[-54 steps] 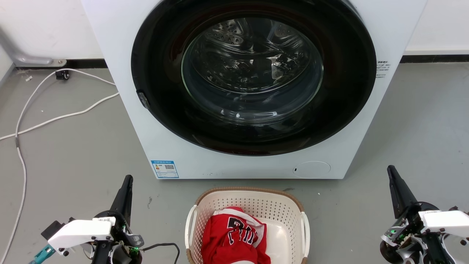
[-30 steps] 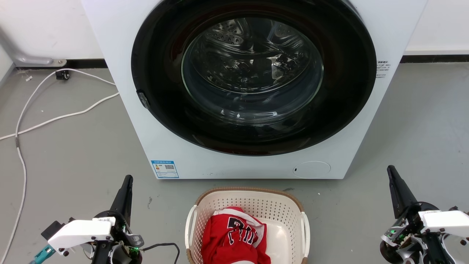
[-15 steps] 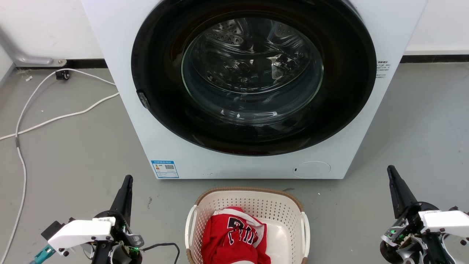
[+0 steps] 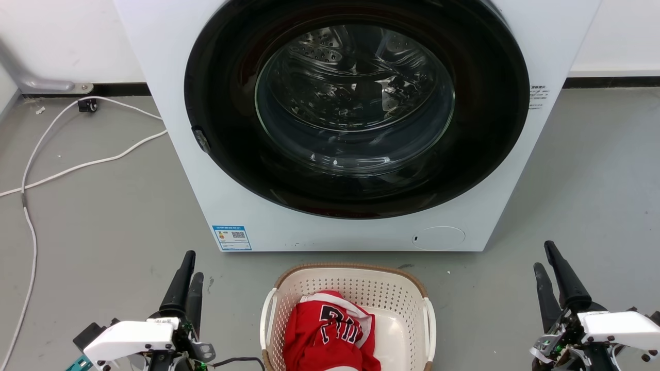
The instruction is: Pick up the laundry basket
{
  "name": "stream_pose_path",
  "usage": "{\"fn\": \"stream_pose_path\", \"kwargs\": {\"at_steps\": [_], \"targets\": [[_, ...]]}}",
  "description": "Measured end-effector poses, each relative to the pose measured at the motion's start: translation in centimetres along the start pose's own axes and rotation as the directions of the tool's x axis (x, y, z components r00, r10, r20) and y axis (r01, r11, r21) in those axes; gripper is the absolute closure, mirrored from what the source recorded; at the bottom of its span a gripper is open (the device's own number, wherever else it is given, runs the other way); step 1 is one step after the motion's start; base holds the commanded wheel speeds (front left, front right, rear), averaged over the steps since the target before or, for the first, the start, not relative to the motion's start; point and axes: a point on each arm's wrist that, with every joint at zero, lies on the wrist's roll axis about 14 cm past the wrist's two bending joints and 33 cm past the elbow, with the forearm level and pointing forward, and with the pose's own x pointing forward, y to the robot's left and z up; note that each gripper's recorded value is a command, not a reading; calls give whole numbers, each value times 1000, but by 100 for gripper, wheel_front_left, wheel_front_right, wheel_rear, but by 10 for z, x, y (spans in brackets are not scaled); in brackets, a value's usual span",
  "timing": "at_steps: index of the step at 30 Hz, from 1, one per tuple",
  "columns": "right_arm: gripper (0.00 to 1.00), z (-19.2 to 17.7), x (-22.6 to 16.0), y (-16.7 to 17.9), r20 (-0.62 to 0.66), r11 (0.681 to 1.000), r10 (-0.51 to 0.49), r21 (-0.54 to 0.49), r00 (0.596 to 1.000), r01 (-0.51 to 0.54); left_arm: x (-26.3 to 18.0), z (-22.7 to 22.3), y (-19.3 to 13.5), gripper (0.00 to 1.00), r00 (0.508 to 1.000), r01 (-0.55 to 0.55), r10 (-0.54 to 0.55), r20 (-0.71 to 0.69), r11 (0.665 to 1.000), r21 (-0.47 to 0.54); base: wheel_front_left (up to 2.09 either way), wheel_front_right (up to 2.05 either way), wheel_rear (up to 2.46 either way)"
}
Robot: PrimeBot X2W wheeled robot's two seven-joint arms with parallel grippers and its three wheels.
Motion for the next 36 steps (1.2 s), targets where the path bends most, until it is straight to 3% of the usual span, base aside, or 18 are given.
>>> {"fn": "stream_pose_path", "kwargs": {"at_steps": [9,15,24,36], "targets": [[0,-3,0,3,3,992,8,-129,1000,-7,1,-6,-9,0,1000,26,-26,-4,992,125,0,0,0],[0,-6,-1,6,-2,960,17,-279,1000,-16,2,-11,-17,0,999,52,-50,-15,963,265,0,0,0],[0,-10,-1,15,-14,858,46,-511,999,-47,3,-22,-24,0,997,82,-70,-43,876,475,0,0,0],[0,-16,-1,23,-45,692,68,-718,997,-79,2,-30,-28,0,995,99,-80,-59,712,695,0,0,0]]}}
